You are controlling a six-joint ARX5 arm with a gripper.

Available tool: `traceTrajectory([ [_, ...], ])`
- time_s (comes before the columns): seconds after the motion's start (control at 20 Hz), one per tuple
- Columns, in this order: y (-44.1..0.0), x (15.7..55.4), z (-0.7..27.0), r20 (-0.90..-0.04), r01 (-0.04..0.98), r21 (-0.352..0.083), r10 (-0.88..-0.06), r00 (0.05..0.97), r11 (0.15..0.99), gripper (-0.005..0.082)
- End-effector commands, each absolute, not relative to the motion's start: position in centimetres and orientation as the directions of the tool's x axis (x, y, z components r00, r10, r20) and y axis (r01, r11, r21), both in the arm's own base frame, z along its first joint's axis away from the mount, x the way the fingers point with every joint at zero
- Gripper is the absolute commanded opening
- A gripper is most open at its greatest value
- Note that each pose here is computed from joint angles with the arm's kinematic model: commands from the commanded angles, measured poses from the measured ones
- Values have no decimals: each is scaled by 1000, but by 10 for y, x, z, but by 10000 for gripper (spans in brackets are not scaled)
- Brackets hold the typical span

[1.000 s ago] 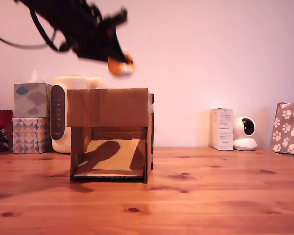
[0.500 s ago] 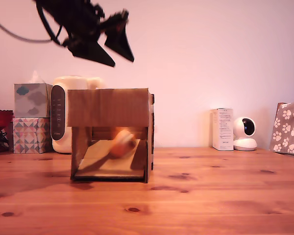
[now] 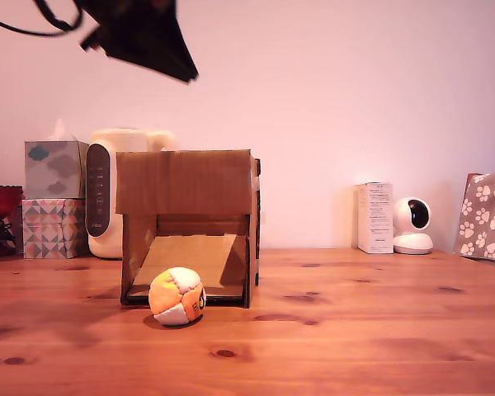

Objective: Drop the footbag into the cardboard dice tower

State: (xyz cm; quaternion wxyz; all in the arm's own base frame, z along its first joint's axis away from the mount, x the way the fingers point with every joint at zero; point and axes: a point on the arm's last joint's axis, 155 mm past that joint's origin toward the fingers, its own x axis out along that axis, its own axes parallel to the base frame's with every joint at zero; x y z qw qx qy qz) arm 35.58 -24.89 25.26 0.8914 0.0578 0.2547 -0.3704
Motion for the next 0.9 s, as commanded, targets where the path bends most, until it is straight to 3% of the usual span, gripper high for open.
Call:
traceTrajectory([
  [0.0, -246, 345, 242, -483, 699, -82, -642, 595, 710, -24],
  [0.5, -217, 303, 212, -350, 682, -80, -661, 664, 727, -24],
  [0.85, -170, 272, 179, -347, 590, -142, -598, 723, 795, -24],
])
